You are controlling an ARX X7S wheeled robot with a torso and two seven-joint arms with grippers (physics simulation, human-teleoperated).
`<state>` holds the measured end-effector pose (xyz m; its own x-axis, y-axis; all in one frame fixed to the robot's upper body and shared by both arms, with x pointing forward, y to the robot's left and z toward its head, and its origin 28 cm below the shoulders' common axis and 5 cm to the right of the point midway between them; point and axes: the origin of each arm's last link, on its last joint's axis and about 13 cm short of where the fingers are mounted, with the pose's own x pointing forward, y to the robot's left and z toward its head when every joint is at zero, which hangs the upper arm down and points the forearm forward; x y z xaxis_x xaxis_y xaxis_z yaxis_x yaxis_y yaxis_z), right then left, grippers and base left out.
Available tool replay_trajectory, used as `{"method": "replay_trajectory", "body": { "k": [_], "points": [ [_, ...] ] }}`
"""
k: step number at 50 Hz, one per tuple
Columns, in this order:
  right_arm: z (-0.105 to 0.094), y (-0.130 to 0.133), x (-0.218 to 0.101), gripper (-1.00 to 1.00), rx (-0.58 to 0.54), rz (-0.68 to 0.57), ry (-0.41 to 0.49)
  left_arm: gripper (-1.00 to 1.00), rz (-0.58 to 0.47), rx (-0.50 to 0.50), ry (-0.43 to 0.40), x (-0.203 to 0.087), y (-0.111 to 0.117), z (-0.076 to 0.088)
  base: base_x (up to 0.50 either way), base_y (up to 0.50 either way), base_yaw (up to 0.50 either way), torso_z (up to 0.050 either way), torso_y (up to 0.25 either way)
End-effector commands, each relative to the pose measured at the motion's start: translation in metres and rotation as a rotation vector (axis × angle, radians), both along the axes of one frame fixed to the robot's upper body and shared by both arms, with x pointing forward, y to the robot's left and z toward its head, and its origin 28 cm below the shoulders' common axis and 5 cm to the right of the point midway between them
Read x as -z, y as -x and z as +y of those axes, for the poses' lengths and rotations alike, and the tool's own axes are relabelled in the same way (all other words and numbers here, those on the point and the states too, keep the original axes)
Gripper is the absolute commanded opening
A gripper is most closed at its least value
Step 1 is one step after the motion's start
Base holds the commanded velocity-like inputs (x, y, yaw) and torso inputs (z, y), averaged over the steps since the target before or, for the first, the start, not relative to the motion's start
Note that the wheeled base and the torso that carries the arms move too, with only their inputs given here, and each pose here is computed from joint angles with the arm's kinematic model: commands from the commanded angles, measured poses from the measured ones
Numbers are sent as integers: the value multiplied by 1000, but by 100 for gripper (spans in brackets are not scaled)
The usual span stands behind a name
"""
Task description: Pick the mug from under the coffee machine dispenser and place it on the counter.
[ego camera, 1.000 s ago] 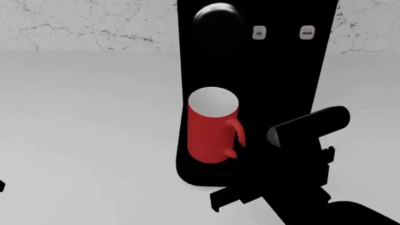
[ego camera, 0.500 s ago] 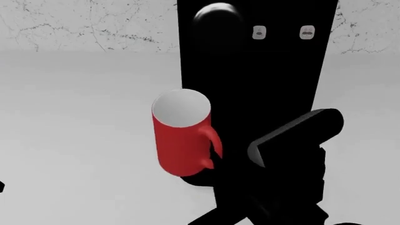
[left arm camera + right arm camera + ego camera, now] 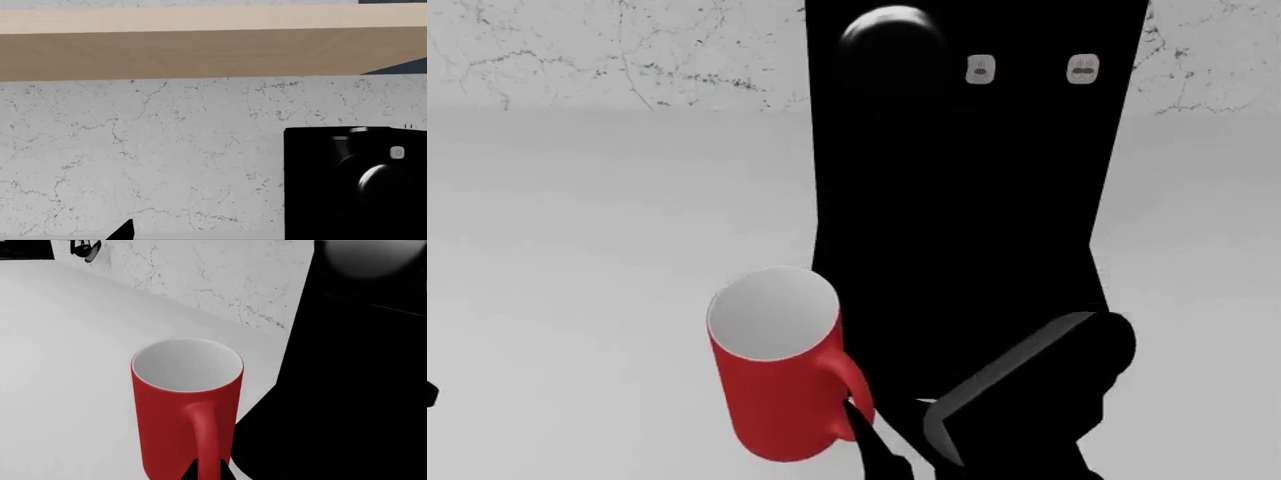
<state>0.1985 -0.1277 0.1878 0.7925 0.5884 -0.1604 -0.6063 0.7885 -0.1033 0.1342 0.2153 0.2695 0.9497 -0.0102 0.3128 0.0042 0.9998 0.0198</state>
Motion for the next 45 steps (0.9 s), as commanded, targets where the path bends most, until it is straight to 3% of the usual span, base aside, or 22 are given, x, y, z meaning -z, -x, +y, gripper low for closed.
{"method": "replay_trajectory", "body": {
  "k": [1,40,41,45],
  "points": [
    [2,12,7,-100,-28,-10,2,100,3,1,0,1,0,0,0,0,0,0,0],
    [4,25,45,-100,-65,87,35,100,2,-11,4,2,-1,2,0,0,0,0,0],
    [3,25,47,100,-63,90,37,100,3,-11,3,2,-1,2,0,0,0,0,0],
    [2,26,47,100,-61,92,42,100,2,-14,2,2,0,3,0,0,0,0,0]
  ]
}}
